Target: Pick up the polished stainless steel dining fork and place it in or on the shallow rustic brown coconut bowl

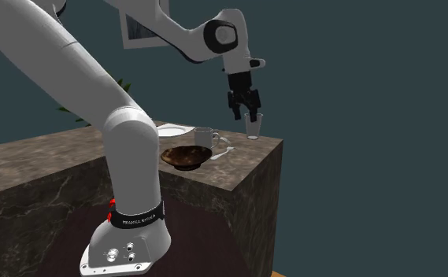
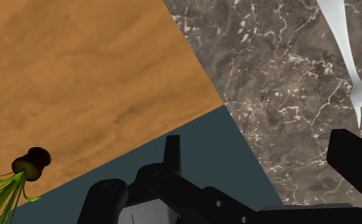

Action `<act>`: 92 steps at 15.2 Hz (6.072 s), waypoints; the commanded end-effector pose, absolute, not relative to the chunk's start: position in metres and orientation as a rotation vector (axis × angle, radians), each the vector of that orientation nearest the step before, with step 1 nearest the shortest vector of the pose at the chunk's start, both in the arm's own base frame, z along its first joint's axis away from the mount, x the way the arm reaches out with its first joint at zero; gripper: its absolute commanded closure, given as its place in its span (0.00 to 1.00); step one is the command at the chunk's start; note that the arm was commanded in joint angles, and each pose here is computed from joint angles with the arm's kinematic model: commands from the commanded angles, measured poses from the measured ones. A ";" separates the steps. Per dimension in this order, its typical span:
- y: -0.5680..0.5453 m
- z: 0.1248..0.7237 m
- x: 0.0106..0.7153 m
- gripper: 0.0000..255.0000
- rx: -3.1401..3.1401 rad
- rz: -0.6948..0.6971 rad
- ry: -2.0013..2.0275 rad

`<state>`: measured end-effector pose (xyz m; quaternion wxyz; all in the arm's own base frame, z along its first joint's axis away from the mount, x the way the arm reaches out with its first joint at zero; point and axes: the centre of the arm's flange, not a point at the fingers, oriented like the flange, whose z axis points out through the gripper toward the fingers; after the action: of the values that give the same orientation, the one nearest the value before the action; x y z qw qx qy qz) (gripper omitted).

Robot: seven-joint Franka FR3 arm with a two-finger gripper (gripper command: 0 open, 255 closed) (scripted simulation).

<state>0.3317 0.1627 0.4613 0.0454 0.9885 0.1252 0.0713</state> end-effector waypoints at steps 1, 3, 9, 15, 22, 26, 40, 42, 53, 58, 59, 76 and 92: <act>0.183 0.444 0.329 0.00 3.018 0.217 0.413; 0.203 0.428 0.327 0.00 3.016 0.215 0.444; 0.262 0.378 0.320 0.00 3.008 0.210 0.535; 0.310 0.331 0.312 0.00 3.000 0.205 0.611; 0.309 0.297 0.317 0.00 3.000 0.205 0.611; 0.309 0.297 0.317 0.00 3.000 0.205 0.611; 0.309 0.297 0.317 1.00 3.000 0.205 0.611; 0.309 0.307 0.317 1.00 3.000 0.205 0.611; 0.309 0.365 0.317 1.00 3.000 0.205 0.611; 0.309 0.392 0.317 1.00 3.000 0.205 0.611; 0.309 0.397 0.317 1.00 3.000 0.205 0.611; 0.268 0.395 0.152 1.00 3.000 0.205 0.611; 0.268 0.348 0.152 1.00 3.000 0.205 0.611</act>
<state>0.1520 0.2686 0.3487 0.0360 0.9770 0.1989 0.0673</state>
